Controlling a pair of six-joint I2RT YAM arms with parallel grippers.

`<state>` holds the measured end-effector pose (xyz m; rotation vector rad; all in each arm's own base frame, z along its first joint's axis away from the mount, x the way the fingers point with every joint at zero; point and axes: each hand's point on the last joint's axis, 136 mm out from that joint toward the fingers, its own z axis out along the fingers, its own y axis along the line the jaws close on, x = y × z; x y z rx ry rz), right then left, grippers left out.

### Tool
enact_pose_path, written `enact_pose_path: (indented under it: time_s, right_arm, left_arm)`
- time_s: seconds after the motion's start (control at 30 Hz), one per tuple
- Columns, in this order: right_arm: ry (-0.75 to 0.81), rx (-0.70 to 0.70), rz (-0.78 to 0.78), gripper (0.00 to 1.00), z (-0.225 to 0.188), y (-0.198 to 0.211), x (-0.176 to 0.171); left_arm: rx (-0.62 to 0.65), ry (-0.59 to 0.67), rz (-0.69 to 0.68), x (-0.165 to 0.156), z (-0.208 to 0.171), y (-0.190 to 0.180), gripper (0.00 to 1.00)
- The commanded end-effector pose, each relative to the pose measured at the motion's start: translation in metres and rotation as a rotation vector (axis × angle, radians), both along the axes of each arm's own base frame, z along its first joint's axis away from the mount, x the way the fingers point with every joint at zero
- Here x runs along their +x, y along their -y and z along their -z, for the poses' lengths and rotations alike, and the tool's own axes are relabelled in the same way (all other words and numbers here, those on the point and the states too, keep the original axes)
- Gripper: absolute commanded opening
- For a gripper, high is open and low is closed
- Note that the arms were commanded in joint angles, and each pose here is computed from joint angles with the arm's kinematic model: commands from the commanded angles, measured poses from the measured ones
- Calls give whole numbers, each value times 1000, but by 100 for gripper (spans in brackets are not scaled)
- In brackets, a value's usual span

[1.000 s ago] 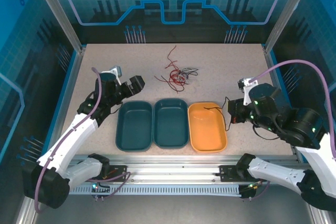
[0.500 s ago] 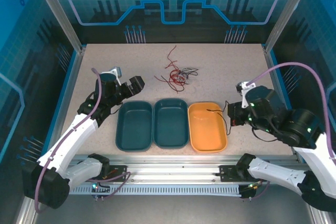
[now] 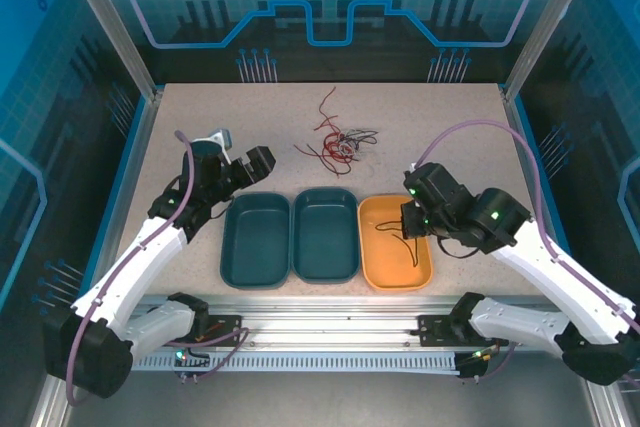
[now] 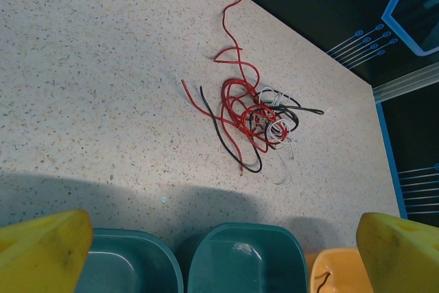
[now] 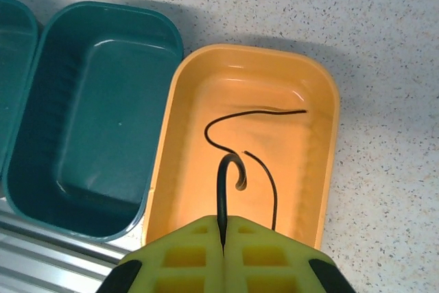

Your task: Untangle the cables

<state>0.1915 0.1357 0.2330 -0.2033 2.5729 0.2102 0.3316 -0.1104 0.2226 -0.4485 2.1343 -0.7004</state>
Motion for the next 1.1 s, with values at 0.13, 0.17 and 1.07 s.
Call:
enact_pose_path:
  time_s: [0.13, 0.17, 1.07]
  right_arm:
    - [-68, 49, 45, 0, 48, -10, 15]
    - [-79, 48, 52, 0, 55, -10, 16]
    - [-313, -182, 108, 0, 178, -9, 45]
  left_arm:
    - [-3, -25, -20, 0, 12, -4, 99]
    - [-3, -29, -19, 0, 13, -3, 99]
    - [-12, -68, -8, 3, 26, 3, 99]
